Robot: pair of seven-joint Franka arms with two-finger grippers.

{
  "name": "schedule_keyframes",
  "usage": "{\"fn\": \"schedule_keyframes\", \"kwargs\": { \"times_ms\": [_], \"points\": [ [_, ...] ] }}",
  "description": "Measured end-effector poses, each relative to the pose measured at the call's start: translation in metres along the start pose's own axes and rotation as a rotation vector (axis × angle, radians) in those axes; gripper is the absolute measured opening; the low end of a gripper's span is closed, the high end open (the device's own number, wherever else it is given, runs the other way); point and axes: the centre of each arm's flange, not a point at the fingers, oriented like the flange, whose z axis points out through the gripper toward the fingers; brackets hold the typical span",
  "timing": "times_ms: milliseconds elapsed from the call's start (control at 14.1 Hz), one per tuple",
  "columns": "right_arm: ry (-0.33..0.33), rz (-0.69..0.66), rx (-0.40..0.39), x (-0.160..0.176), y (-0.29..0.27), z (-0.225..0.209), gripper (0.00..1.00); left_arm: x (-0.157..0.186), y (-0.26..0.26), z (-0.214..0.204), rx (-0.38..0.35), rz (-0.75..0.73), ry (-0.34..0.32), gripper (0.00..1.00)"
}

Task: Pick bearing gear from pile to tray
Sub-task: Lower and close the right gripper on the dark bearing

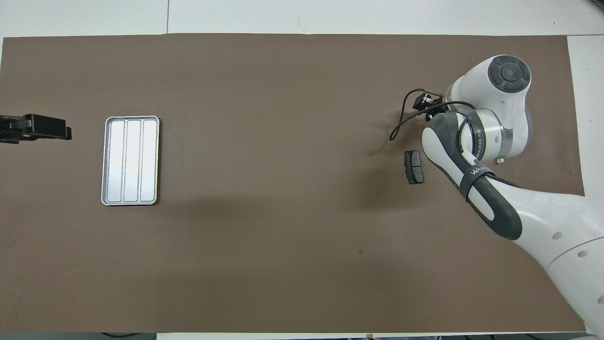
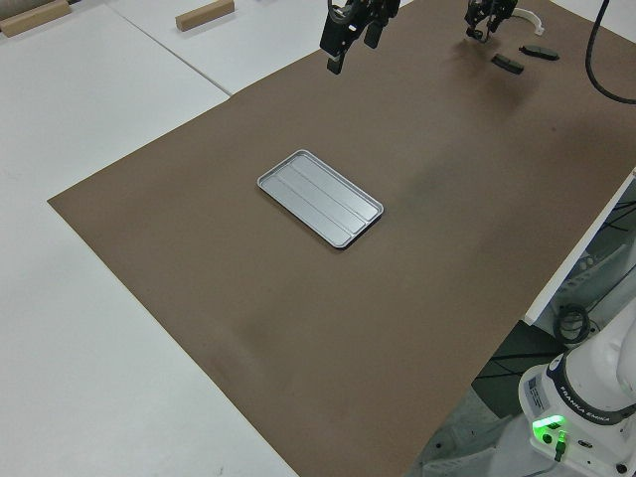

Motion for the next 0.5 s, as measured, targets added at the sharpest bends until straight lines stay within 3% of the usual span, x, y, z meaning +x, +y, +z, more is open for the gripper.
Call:
{"fn": "schedule_keyframes", "kwargs": {
  "times_ms": [496],
  "points": [
    [0.003,0.021,0.002,0.0077,0.0093,0.0004,0.9,-0.0017,0.0,0.0081,0.0,0.0,-0.006,1.0]
  ]
}}
